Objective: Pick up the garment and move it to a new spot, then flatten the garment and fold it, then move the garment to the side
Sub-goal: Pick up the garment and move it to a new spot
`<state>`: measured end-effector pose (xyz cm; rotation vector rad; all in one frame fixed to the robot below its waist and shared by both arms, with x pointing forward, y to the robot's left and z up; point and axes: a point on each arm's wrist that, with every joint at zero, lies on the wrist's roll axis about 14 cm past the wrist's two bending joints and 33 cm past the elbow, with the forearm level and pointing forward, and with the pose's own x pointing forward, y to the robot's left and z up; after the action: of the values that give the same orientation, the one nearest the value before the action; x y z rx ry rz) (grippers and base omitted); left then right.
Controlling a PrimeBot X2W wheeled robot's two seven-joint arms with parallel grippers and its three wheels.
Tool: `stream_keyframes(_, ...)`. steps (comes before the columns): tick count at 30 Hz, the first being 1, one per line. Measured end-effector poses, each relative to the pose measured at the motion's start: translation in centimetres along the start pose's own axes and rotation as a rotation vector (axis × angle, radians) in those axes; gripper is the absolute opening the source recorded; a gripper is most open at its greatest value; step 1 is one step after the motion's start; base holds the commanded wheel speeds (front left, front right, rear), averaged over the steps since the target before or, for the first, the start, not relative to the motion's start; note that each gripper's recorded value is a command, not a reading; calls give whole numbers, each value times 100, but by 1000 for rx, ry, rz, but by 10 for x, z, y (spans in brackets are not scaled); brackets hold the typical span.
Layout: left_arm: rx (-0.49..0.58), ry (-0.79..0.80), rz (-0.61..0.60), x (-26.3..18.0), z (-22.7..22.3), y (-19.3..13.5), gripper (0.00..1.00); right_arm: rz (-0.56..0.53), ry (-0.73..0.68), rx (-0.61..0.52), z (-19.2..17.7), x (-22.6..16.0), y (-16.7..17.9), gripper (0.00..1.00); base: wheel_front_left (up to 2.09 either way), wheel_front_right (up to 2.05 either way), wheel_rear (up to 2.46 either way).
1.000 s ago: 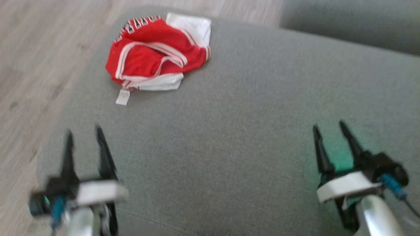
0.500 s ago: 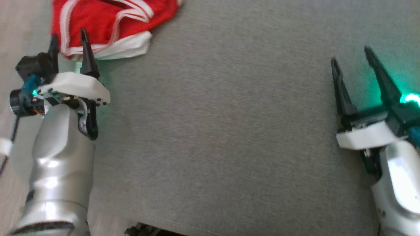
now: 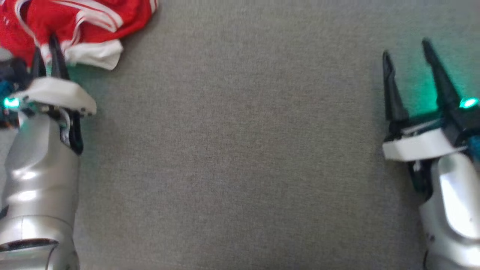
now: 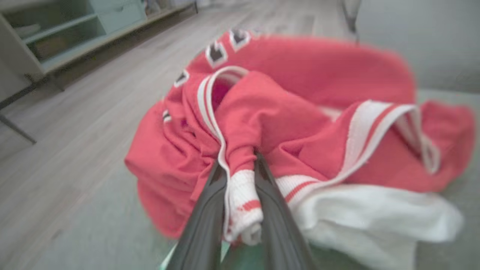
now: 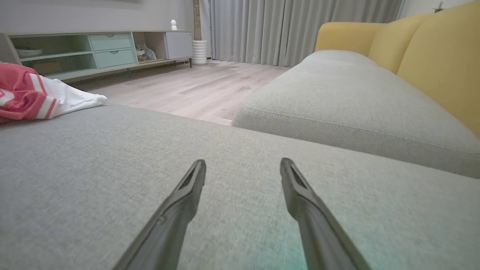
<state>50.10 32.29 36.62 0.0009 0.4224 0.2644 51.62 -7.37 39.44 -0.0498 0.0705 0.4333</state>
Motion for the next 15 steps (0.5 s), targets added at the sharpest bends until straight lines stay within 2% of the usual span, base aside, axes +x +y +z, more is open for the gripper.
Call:
stream_keyframes(5,76,-344,-109,-12,121,-30,0,-29,23,48,9,-28,9,100,0,0,0)
stream_keyframes(9,120,-592,-215,-48,204,-67,0,-61,-33,65,39,-44,10,100,0,0,0)
stream_keyframes(12,128,-732,-330,-78,247,-110,0,-105,-87,66,64,-59,2,100,0,0,0)
stream_keyframes(15,141,-821,-475,-109,280,-165,0,-168,-101,61,73,-85,-13,100,0,0,0)
